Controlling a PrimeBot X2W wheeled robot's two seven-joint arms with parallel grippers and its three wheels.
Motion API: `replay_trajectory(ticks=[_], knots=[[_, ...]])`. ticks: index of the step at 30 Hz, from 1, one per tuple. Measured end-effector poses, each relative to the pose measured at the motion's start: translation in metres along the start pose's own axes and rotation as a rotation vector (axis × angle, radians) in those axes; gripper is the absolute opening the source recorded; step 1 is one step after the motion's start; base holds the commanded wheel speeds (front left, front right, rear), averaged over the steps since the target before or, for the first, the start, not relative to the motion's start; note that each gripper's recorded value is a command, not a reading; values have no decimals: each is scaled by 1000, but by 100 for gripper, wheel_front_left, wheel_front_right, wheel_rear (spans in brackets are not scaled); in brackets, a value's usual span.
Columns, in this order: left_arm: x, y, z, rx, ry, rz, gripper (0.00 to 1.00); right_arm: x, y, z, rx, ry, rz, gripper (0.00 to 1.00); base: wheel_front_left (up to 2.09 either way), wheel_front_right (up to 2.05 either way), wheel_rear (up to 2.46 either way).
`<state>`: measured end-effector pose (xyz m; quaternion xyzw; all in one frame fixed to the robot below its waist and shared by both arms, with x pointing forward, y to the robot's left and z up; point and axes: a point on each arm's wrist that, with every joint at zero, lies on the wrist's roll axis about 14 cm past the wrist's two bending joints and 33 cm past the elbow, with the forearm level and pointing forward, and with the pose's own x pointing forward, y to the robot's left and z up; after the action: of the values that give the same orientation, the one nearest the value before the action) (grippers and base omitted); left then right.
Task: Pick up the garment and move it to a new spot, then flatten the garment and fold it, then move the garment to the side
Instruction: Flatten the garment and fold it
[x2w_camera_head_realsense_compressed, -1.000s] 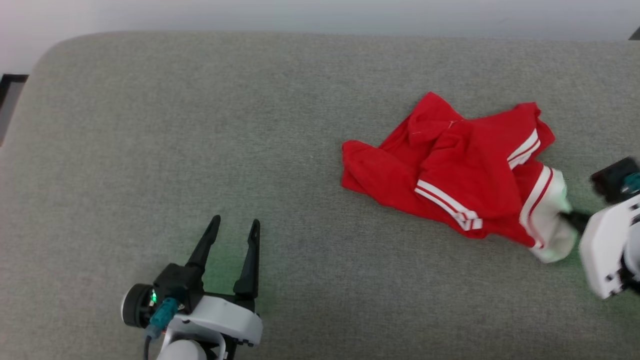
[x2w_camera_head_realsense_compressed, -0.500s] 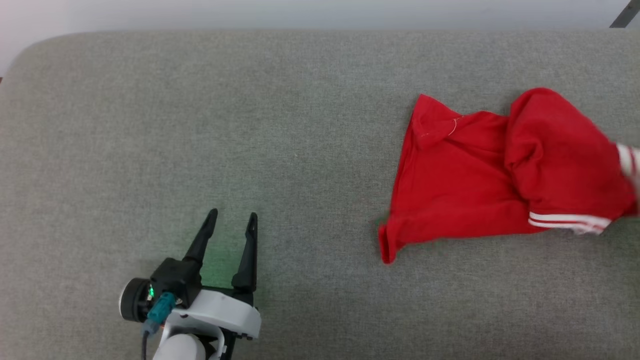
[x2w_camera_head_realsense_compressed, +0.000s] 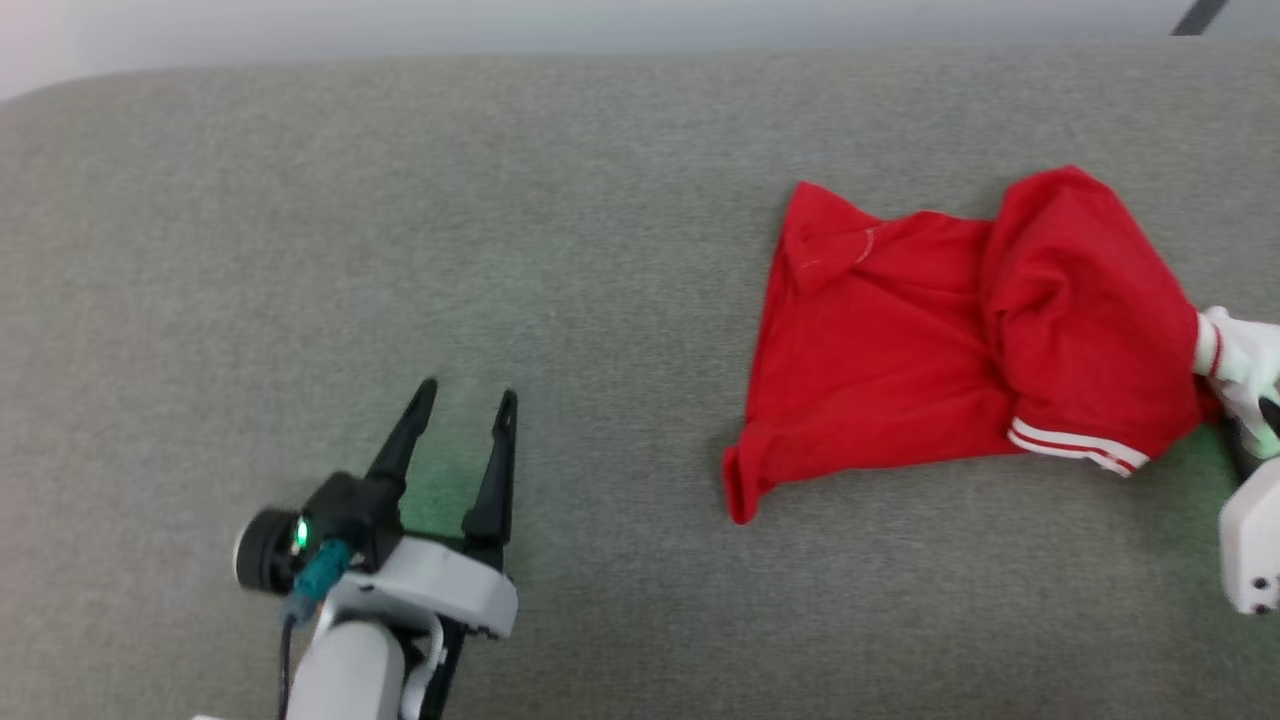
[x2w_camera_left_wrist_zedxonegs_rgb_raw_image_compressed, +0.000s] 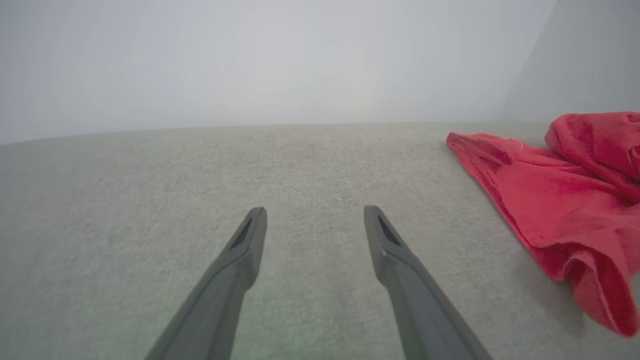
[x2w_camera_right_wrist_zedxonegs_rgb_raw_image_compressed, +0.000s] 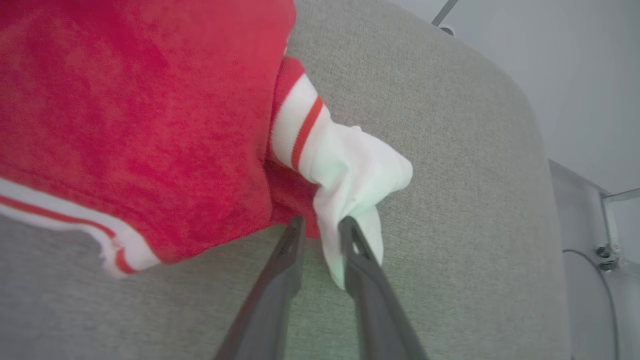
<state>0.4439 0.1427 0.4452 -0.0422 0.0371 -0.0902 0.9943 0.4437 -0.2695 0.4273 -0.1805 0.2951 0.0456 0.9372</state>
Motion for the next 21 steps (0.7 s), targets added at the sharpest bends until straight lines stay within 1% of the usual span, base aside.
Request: replay_trajectory(ticks=[4,6,10,12,15,17,19,21], knots=[[24,-20,21,51,-53,-108,100,-11,10,12,226,-120,16,100,0,0,0],[40,-43,32,92,-53,-209,100,-21,13,20,323,-184,24,100,0,0,0],[71,-97,58,162,-9,-411,100,-47,12,39,451,-352,8,100,0,0,0],[80,-123,61,191,61,-501,100,-59,14,45,463,-416,3,100,0,0,0],[90,-163,61,203,196,-620,100,-72,18,44,519,-476,-14,100,0,0,0],[97,-190,61,202,290,-684,100,-79,16,39,561,-502,-38,100,0,0,0],[101,-215,59,173,392,-737,100,-84,12,34,589,-515,-64,100,0,0,0],[101,-236,45,189,532,-783,100,-89,10,27,610,-516,-89,100,0,0,0]])
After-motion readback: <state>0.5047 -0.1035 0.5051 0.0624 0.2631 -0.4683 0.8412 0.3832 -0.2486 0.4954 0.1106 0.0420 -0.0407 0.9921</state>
